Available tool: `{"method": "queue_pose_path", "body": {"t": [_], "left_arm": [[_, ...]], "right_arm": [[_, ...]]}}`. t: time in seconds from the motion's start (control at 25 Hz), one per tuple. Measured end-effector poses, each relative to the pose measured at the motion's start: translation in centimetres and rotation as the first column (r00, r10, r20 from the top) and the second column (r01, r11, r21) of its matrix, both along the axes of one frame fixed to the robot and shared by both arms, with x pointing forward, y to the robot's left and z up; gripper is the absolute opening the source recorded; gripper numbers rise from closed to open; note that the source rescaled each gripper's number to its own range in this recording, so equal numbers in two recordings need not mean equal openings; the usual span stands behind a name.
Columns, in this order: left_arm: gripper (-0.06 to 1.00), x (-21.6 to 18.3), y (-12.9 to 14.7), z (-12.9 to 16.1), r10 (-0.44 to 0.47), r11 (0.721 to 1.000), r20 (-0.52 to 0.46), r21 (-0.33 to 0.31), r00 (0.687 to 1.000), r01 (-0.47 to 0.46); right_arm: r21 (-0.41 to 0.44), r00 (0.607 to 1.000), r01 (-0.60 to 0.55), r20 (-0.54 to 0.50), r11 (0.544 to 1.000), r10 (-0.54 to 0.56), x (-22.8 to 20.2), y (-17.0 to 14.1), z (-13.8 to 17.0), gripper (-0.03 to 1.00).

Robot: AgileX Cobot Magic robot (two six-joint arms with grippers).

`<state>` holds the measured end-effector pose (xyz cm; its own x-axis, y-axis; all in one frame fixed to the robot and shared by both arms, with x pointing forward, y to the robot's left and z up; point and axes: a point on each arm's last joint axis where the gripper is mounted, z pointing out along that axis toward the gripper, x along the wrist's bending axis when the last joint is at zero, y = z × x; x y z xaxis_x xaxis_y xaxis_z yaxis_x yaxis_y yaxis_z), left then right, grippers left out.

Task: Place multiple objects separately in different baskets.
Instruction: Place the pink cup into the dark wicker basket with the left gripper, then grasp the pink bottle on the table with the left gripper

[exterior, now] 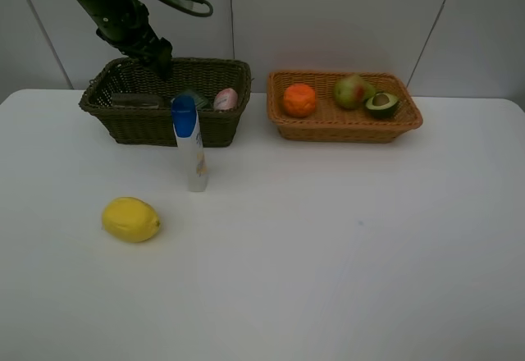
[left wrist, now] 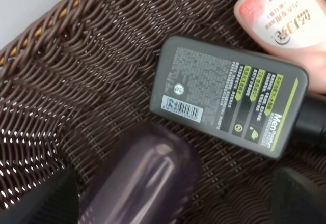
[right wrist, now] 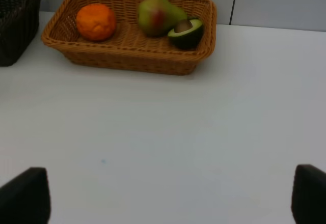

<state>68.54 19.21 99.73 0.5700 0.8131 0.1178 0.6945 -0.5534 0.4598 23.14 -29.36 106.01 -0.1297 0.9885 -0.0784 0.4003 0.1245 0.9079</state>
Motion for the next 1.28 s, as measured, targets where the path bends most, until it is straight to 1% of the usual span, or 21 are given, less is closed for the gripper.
{"method": "queue_pose_path", "body": {"t": [0.56,0.72,0.84,1.0,1.12,1.28], "left_arm": [[1.0,0.0,0.0,0.0,0.022,1.0,0.0,-0.012,1.0,-0.022],[1.0,-0.1,0.0,0.7,0.039,0.999,0.013,-0.025,0.999,-0.039],[1.0,-0.4,-0.1,1.9,0.052,0.997,0.031,-0.056,0.998,-0.05],[1.0,-1.0,-0.1,4.1,0.089,0.99,0.058,-0.117,0.994,-0.082],[1.0,-1.8,-0.5,5.9,0.119,0.98,0.073,-0.167,0.99,-0.105],[1.0,-3.0,-1.5,7.8,0.155,0.962,0.063,-0.237,0.986,-0.136]], "right_arm": [[0.0,1.0,0.0,0.0,1.0,0.0,0.0,0.0,0.0,1.0],[0.0,1.0,0.0,0.0,1.0,0.0,0.0,0.0,0.0,1.0],[0.0,1.0,0.0,0.0,1.0,0.0,0.0,0.0,0.0,1.0],[0.0,1.0,0.0,0.0,1.0,0.0,0.0,0.0,0.0,1.0],[0.0,1.0,0.0,0.0,1.0,0.0,0.0,0.0,0.0,1.0],[0.0,1.0,0.0,0.0,1.0,0.0,0.0,0.0,0.0,1.0]]}}
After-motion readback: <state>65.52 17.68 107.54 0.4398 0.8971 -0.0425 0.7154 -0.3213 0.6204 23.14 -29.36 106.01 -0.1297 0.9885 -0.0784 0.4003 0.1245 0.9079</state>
